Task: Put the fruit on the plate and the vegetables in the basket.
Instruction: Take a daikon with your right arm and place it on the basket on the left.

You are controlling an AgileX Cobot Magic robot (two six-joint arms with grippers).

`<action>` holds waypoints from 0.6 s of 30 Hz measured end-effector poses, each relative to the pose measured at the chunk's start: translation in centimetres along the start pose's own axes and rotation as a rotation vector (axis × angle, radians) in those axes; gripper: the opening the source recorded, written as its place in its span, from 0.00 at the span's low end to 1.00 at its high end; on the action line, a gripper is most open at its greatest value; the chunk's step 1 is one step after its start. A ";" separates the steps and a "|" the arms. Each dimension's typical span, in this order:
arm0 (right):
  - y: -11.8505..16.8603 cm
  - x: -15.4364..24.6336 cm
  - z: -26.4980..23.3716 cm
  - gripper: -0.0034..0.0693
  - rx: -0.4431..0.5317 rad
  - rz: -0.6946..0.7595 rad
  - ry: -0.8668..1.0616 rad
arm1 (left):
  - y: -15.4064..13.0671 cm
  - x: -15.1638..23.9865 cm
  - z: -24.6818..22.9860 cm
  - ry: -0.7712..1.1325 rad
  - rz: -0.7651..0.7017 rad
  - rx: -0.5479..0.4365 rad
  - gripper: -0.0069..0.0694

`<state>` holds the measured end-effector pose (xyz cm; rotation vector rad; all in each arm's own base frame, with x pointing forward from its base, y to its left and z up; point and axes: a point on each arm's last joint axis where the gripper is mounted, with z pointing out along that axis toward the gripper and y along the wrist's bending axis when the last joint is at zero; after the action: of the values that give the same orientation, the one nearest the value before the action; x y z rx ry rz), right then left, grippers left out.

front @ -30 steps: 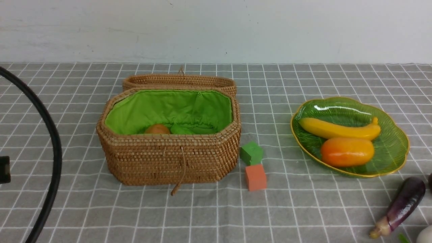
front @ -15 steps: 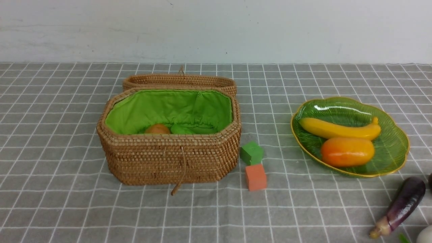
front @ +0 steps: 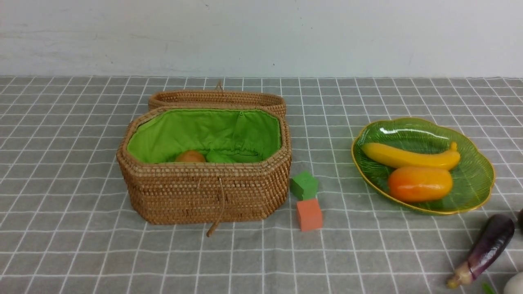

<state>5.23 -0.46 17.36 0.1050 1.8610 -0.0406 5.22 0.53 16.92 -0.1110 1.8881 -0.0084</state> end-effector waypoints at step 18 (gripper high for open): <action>0.0 0.0 0.0 0.38 0.000 0.000 0.000 | -0.1 0.0 0.0 -0.001 0.009 0.022 0.11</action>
<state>5.23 -0.46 17.36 0.1050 1.8610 -0.0406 5.24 0.41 16.93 -0.0877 1.8872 -0.0226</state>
